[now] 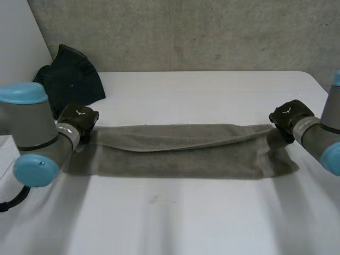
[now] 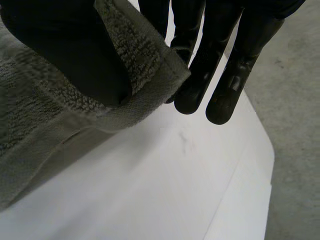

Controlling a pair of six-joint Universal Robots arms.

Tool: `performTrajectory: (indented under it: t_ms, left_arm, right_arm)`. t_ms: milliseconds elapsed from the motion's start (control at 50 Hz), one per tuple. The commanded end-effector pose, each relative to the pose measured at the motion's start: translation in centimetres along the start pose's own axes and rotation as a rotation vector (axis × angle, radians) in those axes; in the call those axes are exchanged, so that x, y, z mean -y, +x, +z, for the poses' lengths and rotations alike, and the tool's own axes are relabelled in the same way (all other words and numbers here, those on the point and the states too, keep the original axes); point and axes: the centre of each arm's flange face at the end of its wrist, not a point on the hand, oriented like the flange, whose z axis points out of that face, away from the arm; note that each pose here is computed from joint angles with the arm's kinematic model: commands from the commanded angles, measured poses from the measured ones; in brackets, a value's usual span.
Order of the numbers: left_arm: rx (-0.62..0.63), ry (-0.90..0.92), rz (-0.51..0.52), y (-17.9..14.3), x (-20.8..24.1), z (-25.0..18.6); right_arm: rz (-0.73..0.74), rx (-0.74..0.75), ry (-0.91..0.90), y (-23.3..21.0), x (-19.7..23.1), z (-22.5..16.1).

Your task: Fold the laundry.

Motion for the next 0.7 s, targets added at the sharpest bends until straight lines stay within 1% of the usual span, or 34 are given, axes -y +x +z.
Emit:
performTrajectory:
  t_ms: [20, 100, 180, 240, 280, 400, 480, 500, 560, 580, 640, 700]
  left_arm:
    - [0.084, -0.005, 0.010, 0.3, -0.7, 3.2]
    - [0.102, 0.019, 0.009, 0.6, -0.5, 4.1]
    - [0.115, 0.063, 0.011, 0.9, 0.0, 4.5]
    - [0.148, 0.106, 0.007, 0.7, 0.5, 4.9]
    - [0.149, 0.117, 0.007, 0.8, 0.6, 4.9]
    - [0.114, 0.155, 0.011, 2.7, 1.7, 3.9]
    - [0.111, 0.162, 0.007, 2.7, 2.2, 3.1]
    - [0.116, 0.167, 0.006, 2.5, 2.5, 2.8]
    - [0.131, 0.190, -0.001, 1.4, 3.7, 1.1]
    - [0.131, 0.197, -0.003, 1.2, 4.0, 0.6]
    - [0.126, 0.201, -0.005, 0.9, 4.4, -1.2]
    - [0.114, 0.200, -0.011, 0.8, 4.2, -3.1]
  right_arm:
    - [-0.021, -0.089, -0.009, 0.2, 0.0, 3.9]
    - [-0.025, -0.106, 0.009, -0.1, 0.0, 5.5]
    - [-0.034, -0.108, 0.021, -0.8, 0.2, 6.5]
    - [-0.032, -0.116, 0.030, -0.8, 0.4, 6.9]
    - [-0.035, -0.130, 0.035, -0.5, 0.6, 7.2]
    - [-0.019, -0.160, 0.044, 0.3, 1.4, 6.8]
    - [0.062, -0.226, 0.092, 3.2, 3.4, 4.8]
    - [0.115, -0.243, 0.124, 4.2, 4.4, 3.6]
    - [0.193, -0.258, 0.172, 5.5, 5.8, 1.6]
    - [0.227, -0.254, 0.199, 6.0, 6.5, 0.4]
    - [0.266, -0.232, 0.230, 6.6, 7.1, -1.3]
    - [0.283, -0.158, 0.194, 6.0, 5.4, -2.4]
